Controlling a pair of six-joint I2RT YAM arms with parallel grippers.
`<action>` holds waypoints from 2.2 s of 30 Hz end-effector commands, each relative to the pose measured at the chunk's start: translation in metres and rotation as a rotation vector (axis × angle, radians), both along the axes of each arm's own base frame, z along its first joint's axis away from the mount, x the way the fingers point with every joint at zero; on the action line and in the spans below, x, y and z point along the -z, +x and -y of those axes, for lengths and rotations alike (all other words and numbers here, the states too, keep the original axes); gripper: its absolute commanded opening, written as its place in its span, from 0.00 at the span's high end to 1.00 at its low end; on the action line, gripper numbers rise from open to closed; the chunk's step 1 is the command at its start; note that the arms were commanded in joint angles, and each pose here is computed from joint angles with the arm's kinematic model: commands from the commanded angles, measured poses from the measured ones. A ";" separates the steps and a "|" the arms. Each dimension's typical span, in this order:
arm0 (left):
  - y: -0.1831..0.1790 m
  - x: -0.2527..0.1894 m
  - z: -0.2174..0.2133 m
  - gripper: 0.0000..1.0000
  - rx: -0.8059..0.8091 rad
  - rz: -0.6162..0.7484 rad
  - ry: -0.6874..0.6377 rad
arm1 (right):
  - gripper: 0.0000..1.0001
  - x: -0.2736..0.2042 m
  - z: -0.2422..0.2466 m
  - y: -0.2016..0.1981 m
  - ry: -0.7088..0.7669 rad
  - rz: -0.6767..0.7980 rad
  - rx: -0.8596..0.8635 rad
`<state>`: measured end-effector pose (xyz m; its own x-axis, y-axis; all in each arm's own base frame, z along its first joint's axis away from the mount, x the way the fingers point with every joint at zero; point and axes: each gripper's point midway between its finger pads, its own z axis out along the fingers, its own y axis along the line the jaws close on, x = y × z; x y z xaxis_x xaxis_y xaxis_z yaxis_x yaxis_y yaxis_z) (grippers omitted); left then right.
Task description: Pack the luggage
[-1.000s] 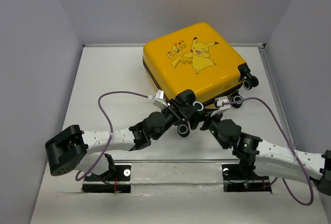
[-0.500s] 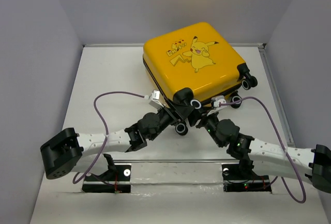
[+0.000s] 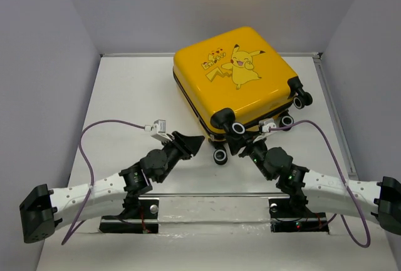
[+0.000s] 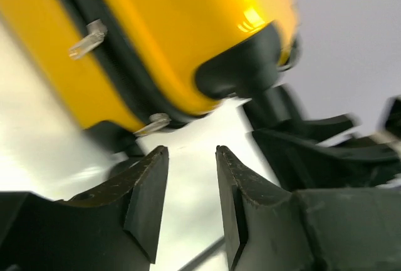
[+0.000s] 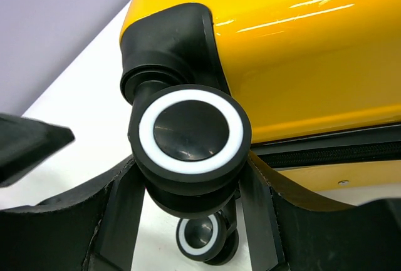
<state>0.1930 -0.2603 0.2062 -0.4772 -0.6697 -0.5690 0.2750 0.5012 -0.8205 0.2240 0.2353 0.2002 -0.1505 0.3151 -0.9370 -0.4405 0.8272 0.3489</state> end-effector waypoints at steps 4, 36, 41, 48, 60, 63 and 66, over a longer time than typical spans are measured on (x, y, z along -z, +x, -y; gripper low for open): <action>0.015 0.043 0.008 0.58 0.020 0.134 0.383 | 0.91 -0.057 0.008 0.005 0.170 0.086 0.045; 0.059 0.072 0.046 0.94 -0.030 0.152 0.703 | 0.92 -0.052 0.007 0.001 0.174 0.075 0.016; 0.064 0.072 0.022 0.94 -0.092 0.125 0.717 | 0.93 -0.049 0.010 -0.004 0.174 0.064 0.000; 0.082 0.069 -0.025 0.94 -0.231 0.059 0.741 | 0.93 -0.051 0.012 -0.011 0.157 0.066 -0.032; 0.051 0.038 0.033 0.94 0.175 0.213 0.523 | 0.93 -0.047 0.004 -0.016 0.118 0.039 -0.065; 0.024 0.057 0.044 0.91 0.264 0.207 0.522 | 0.93 -0.052 -0.002 -0.015 0.094 0.038 -0.078; 0.004 0.062 0.051 0.70 0.300 0.219 0.524 | 0.93 -0.057 -0.007 -0.013 0.084 0.039 -0.087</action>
